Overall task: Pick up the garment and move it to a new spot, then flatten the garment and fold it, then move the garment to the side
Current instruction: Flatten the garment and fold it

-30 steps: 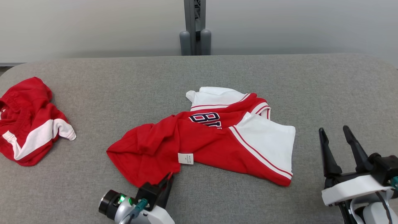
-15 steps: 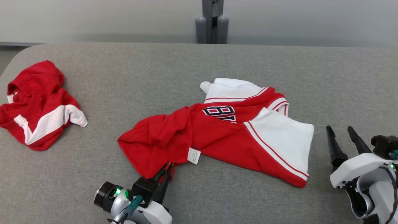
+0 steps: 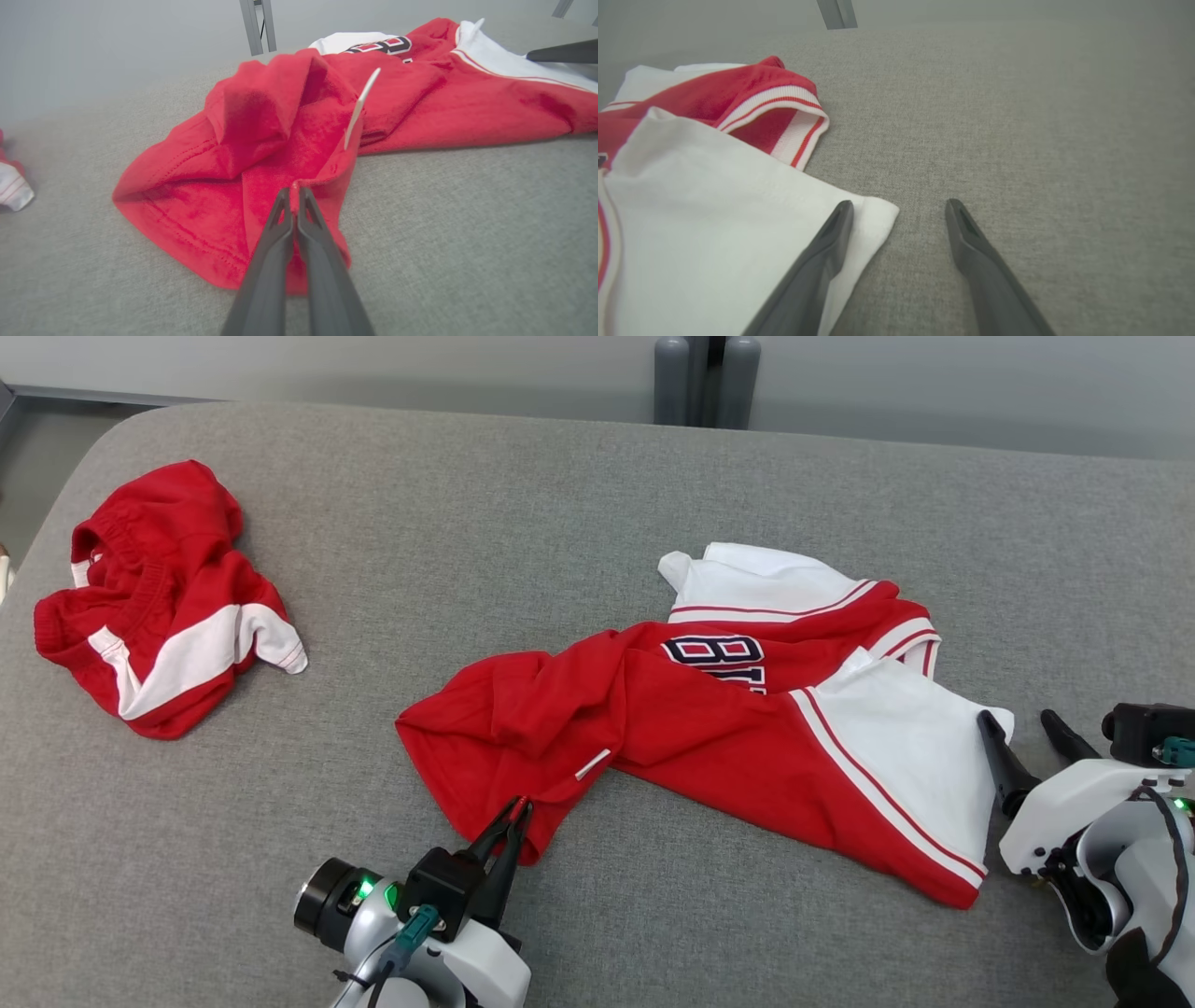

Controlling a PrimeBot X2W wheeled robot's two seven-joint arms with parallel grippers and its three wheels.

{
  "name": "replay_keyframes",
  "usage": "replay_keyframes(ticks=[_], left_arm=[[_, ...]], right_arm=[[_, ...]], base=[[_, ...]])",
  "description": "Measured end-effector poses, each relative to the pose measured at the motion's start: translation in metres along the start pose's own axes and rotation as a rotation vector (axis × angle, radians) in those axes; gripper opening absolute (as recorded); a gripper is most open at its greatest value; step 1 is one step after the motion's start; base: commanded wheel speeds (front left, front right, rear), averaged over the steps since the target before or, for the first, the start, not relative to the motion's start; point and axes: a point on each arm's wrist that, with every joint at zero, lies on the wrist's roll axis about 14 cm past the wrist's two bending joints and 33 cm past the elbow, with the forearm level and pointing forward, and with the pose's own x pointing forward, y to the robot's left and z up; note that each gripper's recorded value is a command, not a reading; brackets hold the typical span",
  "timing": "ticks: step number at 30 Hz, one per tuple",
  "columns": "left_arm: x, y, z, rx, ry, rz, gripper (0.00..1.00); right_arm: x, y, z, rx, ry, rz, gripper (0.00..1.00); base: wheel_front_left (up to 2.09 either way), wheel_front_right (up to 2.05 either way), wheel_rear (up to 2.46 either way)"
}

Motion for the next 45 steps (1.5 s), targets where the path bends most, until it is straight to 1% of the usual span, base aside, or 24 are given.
replay_keyframes(ticks=[3, 9, 10, 11, 12, 13, 16, 20, 25, 26, 28, 32, 36, 43, 45], left_arm=[[0.000, -0.001, 0.002, -0.004, -0.006, 0.000, 0.00], [0.001, 0.000, 0.004, -0.006, -0.013, 0.003, 0.00], [0.001, 0.000, 0.004, -0.006, -0.013, 0.004, 0.00], [0.001, 0.000, 0.005, -0.006, -0.015, 0.004, 0.00], [0.001, 0.000, 0.005, -0.006, -0.015, 0.004, 0.00], [0.001, 0.000, 0.005, -0.006, -0.016, 0.004, 0.00], [0.000, 0.000, 0.005, -0.006, -0.017, 0.004, 0.00], [0.000, 0.001, 0.006, -0.005, -0.020, 0.008, 0.00], [-0.001, 0.003, 0.015, -0.001, -0.045, 0.018, 0.00], [-0.001, 0.006, 0.021, 0.004, -0.063, 0.028, 0.00], [-0.001, 0.011, 0.029, 0.009, -0.089, 0.041, 0.00], [-0.002, 0.021, 0.048, 0.028, -0.144, 0.056, 0.00], [0.002, 0.028, 0.079, 0.061, -0.226, 0.050, 0.00], [0.003, 0.047, 0.142, 0.145, -0.376, 0.053, 0.00], [0.001, 0.053, 0.158, 0.167, -0.411, 0.065, 0.00]], right_arm=[[0.004, 0.001, 0.000, 0.022, 0.003, 0.002, 1.00], [0.008, 0.002, -0.002, 0.005, 0.027, 0.013, 1.00], [0.008, 0.002, -0.003, 0.006, 0.029, 0.014, 0.93], [0.008, 0.002, -0.004, -0.004, 0.034, 0.018, 0.30], [0.008, 0.003, -0.003, -0.015, 0.036, 0.023, 0.06], [0.008, 0.005, -0.003, -0.015, 0.037, 0.028, 0.00], [0.008, 0.011, -0.004, -0.020, 0.041, 0.048, 0.00], [0.005, 0.010, -0.001, -0.039, 0.028, 0.054, 0.00], [0.000, 0.004, 0.014, -0.089, -0.011, 0.054, 0.00], [-0.001, 0.002, 0.034, -0.102, -0.062, 0.054, 0.00], [-0.003, 0.000, 0.062, -0.130, -0.136, 0.054, 0.00], [-0.015, -0.002, 0.110, -0.197, -0.274, 0.052, 0.00], [-0.034, -0.002, 0.157, -0.300, -0.407, 0.042, 0.00], [-0.077, 0.019, 0.228, -0.503, -0.619, 0.040, 0.00], [-0.091, 0.026, 0.246, -0.546, -0.671, 0.037, 0.00]], base=[[0.00, 0.00, 0.00], [0.00, 0.00, 0.00], [0.00, 0.00, 0.00], [0.00, 0.00, 0.00], [0.00, 0.00, 0.00], [0.00, 0.00, 0.00], [0.00, 0.00, 0.00], [0.00, 0.00, 0.00], [0.00, 0.00, 0.00], [0.00, 0.00, 0.00], [0.00, 0.00, 0.00], [0.00, 0.00, 0.00], [0.00, 0.00, 0.00], [0.00, 0.00, 0.00], [0.00, 0.00, 0.00]])
